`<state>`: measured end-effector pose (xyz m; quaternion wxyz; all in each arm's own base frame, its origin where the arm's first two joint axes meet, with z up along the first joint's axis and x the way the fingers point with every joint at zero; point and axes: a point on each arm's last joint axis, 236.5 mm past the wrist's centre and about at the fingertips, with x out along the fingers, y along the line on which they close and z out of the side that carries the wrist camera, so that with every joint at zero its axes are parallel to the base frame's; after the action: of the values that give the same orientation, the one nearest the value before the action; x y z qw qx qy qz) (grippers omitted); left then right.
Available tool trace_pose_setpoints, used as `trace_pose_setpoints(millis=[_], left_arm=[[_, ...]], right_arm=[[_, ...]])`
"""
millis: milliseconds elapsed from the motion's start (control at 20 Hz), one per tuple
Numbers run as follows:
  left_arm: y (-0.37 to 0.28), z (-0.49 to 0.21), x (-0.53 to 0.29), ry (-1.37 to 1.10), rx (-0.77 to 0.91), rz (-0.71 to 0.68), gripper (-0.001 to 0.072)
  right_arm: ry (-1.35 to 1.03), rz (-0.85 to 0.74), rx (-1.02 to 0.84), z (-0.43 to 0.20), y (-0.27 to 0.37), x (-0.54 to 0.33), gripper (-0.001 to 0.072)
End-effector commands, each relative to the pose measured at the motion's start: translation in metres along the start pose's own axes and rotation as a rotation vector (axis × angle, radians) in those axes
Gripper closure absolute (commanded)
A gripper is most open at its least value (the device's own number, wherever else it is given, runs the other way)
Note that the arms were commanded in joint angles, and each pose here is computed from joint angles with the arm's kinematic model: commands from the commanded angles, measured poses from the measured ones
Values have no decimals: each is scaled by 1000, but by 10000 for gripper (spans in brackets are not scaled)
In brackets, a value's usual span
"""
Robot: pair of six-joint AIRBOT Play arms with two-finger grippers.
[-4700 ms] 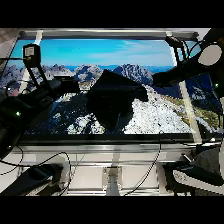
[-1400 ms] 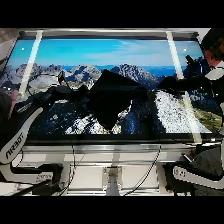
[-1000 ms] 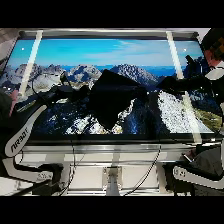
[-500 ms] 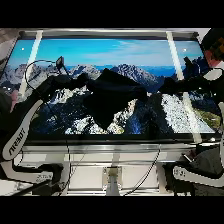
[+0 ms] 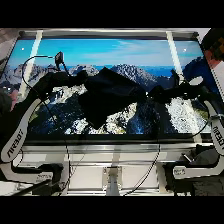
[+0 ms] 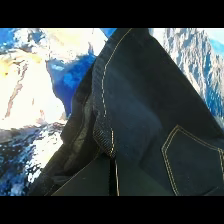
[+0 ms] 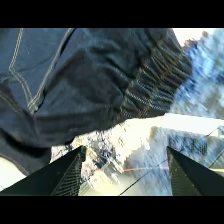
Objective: Fold the clothes and pants, and hang the long-sleeved shirts on hangers.
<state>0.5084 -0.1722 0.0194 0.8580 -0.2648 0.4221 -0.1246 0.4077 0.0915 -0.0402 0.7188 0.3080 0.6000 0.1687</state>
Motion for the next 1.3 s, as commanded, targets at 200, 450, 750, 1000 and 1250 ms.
trace_pose_setpoints(millis=[200, 450, 750, 1000, 1250], left_arm=[[0, -2, 0, 10, 4, 0, 698], [0, -2, 0, 10, 4, 0, 699], [2, 5, -5, -9, 82, 2, 700], [0, 42, -37, -134, 235, 36, 701], [-17, 59, -65, -203, 275, 23, 702]], right_arm=[[66, 27, 227, -8, -2, 54, 163], [10, 42, 249, 6, 0, 57, 166], [-36, 57, 182, 16, 9, 48, 682], [5, 58, -74, -12, 70, -29, 682], [-96, 109, -333, -26, 170, -119, 682]])
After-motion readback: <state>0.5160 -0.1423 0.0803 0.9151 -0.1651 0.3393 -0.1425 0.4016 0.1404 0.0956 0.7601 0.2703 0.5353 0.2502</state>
